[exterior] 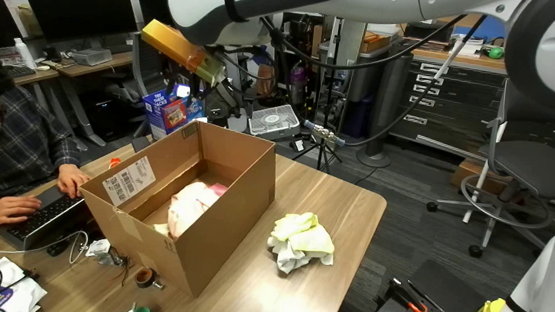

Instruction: Put the shirts and towels in the box

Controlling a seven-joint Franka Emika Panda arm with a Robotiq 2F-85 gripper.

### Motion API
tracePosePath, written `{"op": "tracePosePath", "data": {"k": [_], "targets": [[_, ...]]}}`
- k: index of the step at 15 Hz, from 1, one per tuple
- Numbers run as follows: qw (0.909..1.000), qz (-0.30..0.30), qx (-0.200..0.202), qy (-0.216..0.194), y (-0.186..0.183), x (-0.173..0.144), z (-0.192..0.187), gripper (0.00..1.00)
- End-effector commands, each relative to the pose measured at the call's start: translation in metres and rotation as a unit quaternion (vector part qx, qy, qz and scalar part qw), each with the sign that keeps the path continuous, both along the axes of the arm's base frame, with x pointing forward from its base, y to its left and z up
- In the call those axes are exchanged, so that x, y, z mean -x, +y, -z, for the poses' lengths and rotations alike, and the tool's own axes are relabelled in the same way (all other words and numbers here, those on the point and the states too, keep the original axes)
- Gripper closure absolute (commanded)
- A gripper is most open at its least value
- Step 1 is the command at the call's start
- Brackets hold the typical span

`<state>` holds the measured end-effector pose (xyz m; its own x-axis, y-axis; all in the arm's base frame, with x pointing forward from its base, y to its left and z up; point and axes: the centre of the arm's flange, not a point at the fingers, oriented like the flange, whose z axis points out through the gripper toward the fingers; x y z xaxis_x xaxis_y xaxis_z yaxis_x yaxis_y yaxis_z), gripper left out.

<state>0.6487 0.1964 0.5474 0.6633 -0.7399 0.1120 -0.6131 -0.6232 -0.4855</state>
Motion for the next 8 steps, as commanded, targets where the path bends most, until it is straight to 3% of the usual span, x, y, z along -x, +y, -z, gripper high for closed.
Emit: {"op": "tracePosePath", "data": {"k": [1,3,8], "targets": [[0.9946,-0.082,0.044,0.045,-0.009,0.021,0.010,0.16],[0.9879,-0.119,0.069,0.073,-0.017,0.034,0.024,0.01],[0.9671,-0.190,0.108,0.130,-0.052,0.070,0.055,0.00]]}}
